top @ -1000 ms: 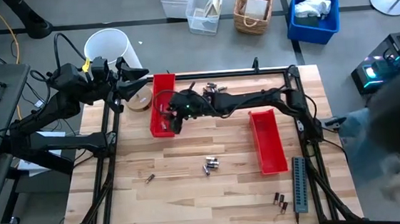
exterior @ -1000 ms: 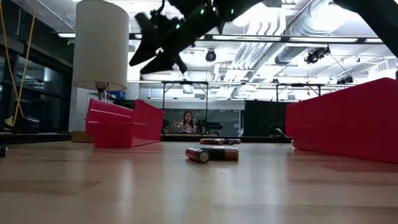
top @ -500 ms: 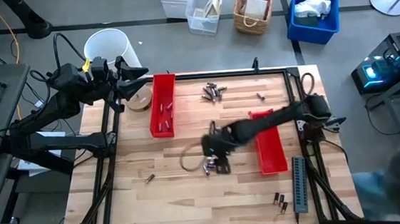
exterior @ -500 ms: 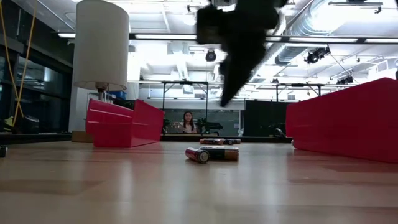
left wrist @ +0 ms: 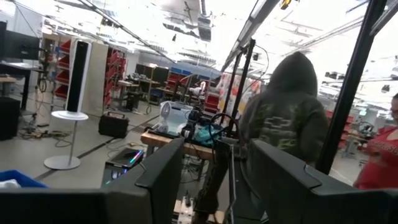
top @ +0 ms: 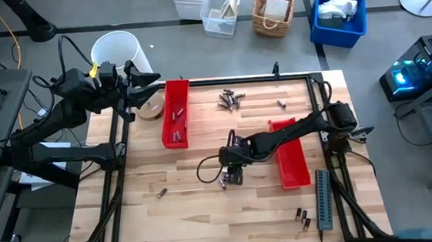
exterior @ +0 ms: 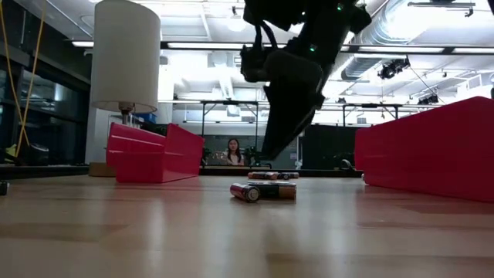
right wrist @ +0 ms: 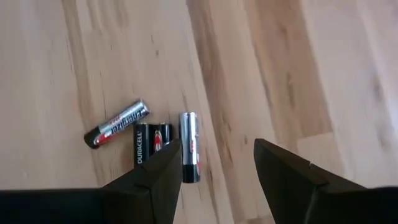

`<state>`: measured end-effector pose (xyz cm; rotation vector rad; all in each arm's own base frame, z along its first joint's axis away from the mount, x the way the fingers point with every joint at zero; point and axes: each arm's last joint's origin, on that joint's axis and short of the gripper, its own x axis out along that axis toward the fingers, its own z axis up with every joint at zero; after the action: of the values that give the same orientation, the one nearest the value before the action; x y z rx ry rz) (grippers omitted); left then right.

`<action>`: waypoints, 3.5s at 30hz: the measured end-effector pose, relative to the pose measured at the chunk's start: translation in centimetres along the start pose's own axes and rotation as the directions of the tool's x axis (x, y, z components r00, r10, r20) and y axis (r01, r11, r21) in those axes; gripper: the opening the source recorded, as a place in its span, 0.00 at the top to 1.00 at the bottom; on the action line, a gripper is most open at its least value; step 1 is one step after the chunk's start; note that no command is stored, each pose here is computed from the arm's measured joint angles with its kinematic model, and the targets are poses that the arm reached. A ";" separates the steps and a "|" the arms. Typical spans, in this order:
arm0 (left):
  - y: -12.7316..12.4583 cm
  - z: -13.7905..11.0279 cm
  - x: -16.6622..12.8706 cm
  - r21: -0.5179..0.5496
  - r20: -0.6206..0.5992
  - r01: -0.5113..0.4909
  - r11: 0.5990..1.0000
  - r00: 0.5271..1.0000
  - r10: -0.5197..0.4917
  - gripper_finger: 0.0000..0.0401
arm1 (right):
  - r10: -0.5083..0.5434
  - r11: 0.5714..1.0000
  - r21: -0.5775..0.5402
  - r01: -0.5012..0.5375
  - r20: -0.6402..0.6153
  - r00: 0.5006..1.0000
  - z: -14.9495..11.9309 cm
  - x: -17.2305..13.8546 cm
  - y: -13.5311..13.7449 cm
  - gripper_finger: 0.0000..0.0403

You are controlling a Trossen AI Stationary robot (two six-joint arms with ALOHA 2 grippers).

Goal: Sort batteries
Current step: Put the silver battery into the top red bin

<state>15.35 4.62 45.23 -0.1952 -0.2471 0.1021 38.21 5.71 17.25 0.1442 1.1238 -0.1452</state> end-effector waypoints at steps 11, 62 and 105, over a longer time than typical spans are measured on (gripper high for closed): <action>0.0 -0.1 0.1 0.001 -0.003 0.000 1.000 1.000 0.000 0.55 | 0.022 0.998 -0.053 -0.024 -0.035 0.999 -0.5 2.1 0.5 0.52; -0.1 0.4 0.1 -0.019 0.044 0.007 1.000 0.999 -0.006 0.55 | -0.050 0.969 0.212 -0.127 0.671 0.740 14.6 -2.9 -11.0 0.93; -1.3 -4.3 4.2 -0.042 -0.219 0.130 0.991 0.966 -0.137 0.55 | 0.114 0.979 -0.154 -0.132 -0.117 0.987 1.9 -0.6 2.6 0.47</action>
<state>20.56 3.08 42.39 -0.2151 -0.0383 -0.0572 40.10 7.91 18.66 0.0774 1.2256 0.0652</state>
